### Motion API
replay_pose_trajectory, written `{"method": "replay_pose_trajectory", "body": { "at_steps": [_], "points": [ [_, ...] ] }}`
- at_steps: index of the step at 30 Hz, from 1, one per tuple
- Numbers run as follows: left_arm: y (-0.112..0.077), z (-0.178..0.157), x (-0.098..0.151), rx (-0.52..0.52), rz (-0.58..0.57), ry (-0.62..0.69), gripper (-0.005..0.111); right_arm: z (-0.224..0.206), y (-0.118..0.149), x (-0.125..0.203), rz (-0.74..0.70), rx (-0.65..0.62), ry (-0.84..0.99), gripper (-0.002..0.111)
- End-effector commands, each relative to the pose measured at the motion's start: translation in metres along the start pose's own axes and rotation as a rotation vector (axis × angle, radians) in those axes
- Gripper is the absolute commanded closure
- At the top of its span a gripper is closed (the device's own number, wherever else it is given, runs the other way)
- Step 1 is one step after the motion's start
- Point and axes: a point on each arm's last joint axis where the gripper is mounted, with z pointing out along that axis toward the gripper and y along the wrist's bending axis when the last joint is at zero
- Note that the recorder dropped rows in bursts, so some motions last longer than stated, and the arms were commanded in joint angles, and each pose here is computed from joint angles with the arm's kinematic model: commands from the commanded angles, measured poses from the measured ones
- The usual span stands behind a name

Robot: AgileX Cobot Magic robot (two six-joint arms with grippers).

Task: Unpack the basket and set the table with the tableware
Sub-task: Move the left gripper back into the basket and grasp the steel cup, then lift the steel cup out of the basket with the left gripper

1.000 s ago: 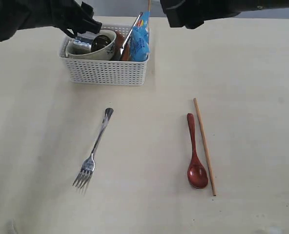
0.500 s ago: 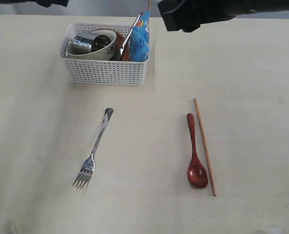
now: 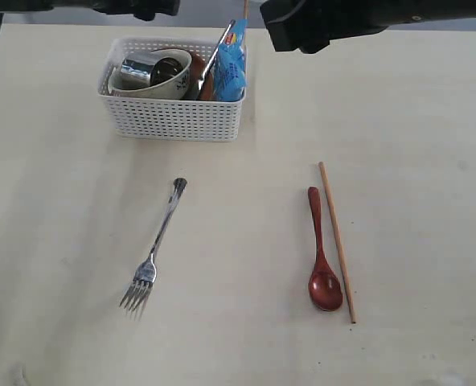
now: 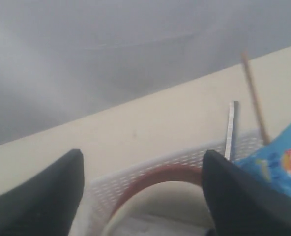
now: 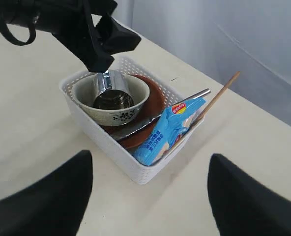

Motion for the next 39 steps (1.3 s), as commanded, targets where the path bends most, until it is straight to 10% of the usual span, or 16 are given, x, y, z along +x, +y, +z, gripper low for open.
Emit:
{"method": "replay_pose_trajectory", "body": {
  "at_steps": [1, 8, 18, 39],
  "points": [
    [-0.024, -0.004, -0.004, 0.253, -0.085, -0.044, 0.043, 0.0, -0.002, -0.001, -0.004, 0.012, -0.012, 0.046],
    [-0.039, -0.022, -0.011, 0.68, -0.116, 0.075, 0.043, 0.0, -0.002, -0.001, -0.004, 0.012, -0.012, 0.046],
    [0.009, -0.012, 0.009, 0.228, 0.013, 0.379, 0.043, 0.0, -0.002, -0.001, 0.0, 0.012, -0.014, 0.046],
    [0.002, 0.031, 0.034, 0.135, 0.208, 0.336, 0.043, 0.0, -0.002, -0.001, 0.008, 0.012, -0.016, 0.046]
  ]
}}
